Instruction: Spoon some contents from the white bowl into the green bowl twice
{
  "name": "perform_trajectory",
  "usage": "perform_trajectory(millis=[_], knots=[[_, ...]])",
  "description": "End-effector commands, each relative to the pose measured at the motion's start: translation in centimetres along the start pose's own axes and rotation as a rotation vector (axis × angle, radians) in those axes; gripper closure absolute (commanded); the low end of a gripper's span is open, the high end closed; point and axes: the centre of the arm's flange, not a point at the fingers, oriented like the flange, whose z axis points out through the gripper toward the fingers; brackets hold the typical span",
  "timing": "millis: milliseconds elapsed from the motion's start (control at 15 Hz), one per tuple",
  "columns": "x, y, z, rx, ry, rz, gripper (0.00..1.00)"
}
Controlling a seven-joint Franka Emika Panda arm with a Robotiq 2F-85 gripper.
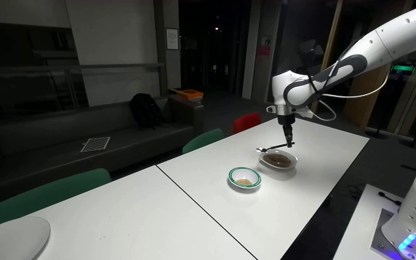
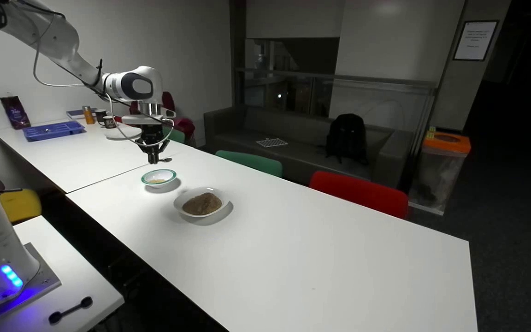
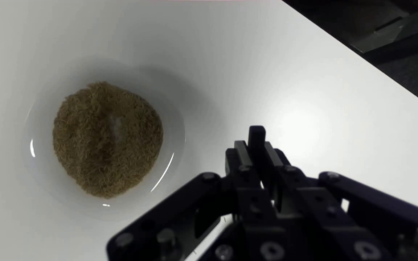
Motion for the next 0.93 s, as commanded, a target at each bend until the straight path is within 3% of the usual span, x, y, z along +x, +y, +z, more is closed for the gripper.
perform_trajectory(millis=[0,333,400,467,867], knots=[[-6.3,-0.5,1.5,0.02,0.082,0.071,0.97],[-10.5,0.2,4.1,0.058,0.126,0.158,0.97],[-10.6,0.1,4.4,0.058,0.126,0.162,0.97],[-8.5,0.9,4.2,0.056,0.076,0.147,0.89],[-9.4,0.6,4.7,0.06,0.083,0.155,0.89]])
